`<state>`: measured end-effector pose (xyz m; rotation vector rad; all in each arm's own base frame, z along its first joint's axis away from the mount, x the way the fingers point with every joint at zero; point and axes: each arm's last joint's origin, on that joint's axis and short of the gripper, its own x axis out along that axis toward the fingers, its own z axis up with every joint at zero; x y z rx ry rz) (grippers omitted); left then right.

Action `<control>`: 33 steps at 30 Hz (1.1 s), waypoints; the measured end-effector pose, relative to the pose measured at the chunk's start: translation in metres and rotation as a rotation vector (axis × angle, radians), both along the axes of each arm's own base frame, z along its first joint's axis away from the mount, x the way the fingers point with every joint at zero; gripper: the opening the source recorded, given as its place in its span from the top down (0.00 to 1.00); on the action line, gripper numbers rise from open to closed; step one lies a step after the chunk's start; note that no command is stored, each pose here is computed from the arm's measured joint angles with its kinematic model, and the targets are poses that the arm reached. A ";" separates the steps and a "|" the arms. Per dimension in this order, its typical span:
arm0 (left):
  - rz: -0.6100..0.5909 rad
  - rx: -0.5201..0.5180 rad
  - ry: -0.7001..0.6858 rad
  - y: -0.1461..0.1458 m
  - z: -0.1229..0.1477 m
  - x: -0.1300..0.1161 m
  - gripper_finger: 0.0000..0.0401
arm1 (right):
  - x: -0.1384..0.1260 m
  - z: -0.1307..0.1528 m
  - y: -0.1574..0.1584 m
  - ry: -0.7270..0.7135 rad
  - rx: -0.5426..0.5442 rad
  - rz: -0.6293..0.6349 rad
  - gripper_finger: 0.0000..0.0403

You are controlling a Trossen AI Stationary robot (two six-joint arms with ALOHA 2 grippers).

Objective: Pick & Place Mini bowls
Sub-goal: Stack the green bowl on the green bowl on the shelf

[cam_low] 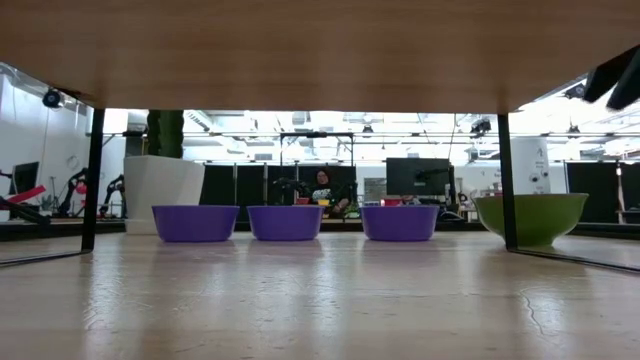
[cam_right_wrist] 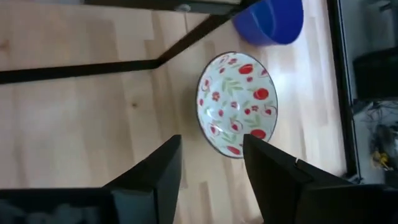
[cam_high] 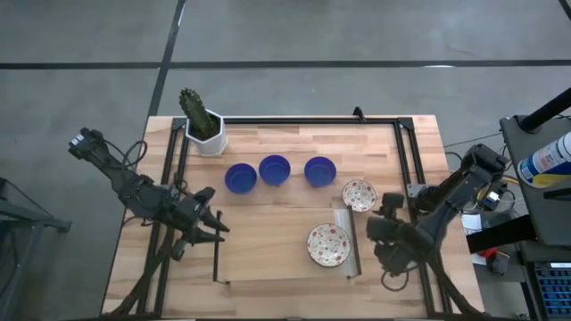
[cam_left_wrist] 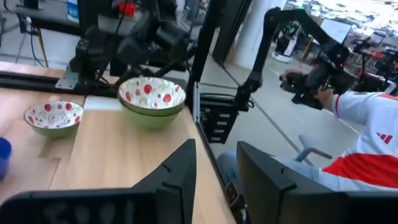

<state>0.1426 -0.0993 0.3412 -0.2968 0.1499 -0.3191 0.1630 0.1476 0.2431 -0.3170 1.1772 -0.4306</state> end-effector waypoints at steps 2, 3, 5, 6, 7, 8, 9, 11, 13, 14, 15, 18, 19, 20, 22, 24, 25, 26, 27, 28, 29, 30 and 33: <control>0.005 0.008 -0.026 0.001 -0.003 -0.001 0.73 | -0.002 -0.009 -0.005 0.016 -0.018 -0.008 0.57; 0.005 0.010 -0.036 0.002 -0.005 -0.003 0.73 | -0.003 -0.013 -0.009 0.023 -0.025 -0.015 0.57; 0.007 0.010 -0.034 0.004 -0.010 -0.005 0.73 | -0.005 -0.021 -0.015 0.023 -0.022 -0.024 0.57; 0.007 0.004 -0.028 0.005 -0.012 -0.006 0.73 | -0.006 -0.025 -0.019 0.020 -0.017 -0.025 0.58; 0.008 -0.002 -0.024 0.006 -0.014 -0.007 0.73 | -0.007 -0.028 -0.022 0.015 -0.009 -0.027 0.58; 0.009 -0.009 -0.020 0.007 -0.016 -0.009 0.73 | -0.007 -0.031 -0.024 0.003 0.004 -0.027 0.58; 0.009 -0.018 -0.019 0.008 -0.017 -0.010 0.73 | -0.006 -0.033 -0.027 -0.009 0.019 -0.023 0.59; 0.011 -0.034 -0.020 0.009 -0.019 -0.012 0.73 | -0.006 -0.036 -0.033 -0.018 0.046 -0.015 0.59; 0.011 -0.038 -0.022 0.010 -0.019 -0.013 0.73 | -0.005 -0.039 -0.039 -0.020 0.073 -0.015 0.59; 0.011 -0.039 -0.025 0.011 -0.019 -0.013 0.73 | -0.005 -0.040 -0.043 -0.024 0.086 -0.017 0.59; 0.011 -0.041 -0.027 0.011 -0.019 -0.014 0.73 | -0.004 -0.041 -0.046 -0.023 0.098 -0.016 0.59; 0.010 -0.047 -0.035 0.013 -0.019 -0.016 0.73 | -0.003 -0.045 -0.053 -0.013 0.123 -0.005 0.59; 0.011 -0.047 -0.035 0.013 -0.020 -0.016 0.73 | -0.002 -0.047 -0.056 -0.009 0.127 -0.001 0.60; 0.011 -0.048 -0.036 0.013 -0.019 -0.017 0.73 | -0.001 -0.048 -0.059 -0.003 0.126 -0.003 0.60; 0.012 -0.050 -0.039 0.013 -0.019 -0.017 0.73 | 0.000 -0.052 -0.063 0.015 0.135 0.002 0.60; 0.012 -0.058 -0.055 0.014 -0.017 -0.017 0.73 | 0.001 -0.055 -0.066 0.022 0.144 0.005 0.61; 0.013 -0.061 -0.067 0.014 -0.016 -0.017 0.73 | 0.001 -0.056 -0.067 0.028 0.147 0.011 0.61; 0.012 -0.064 -0.078 0.014 -0.014 -0.017 0.73 | 0.001 -0.058 -0.068 0.036 0.152 0.017 0.62; 0.012 -0.064 -0.083 0.014 -0.014 -0.018 0.73 | 0.001 -0.060 -0.069 0.039 0.156 0.017 0.62; 0.012 -0.062 -0.087 0.014 -0.013 -0.018 0.73 | 0.001 -0.062 -0.070 0.042 0.160 0.018 0.62; 0.012 -0.058 -0.091 0.014 -0.012 -0.018 0.73 | 0.001 -0.064 -0.071 0.046 0.163 0.021 0.63; 0.011 -0.053 -0.094 0.015 -0.012 -0.018 0.73 | 0.001 -0.065 -0.071 0.046 0.163 0.029 0.63; 0.012 -0.052 -0.105 0.016 -0.010 -0.020 0.73 | 0.000 -0.071 -0.073 0.057 0.160 0.051 0.64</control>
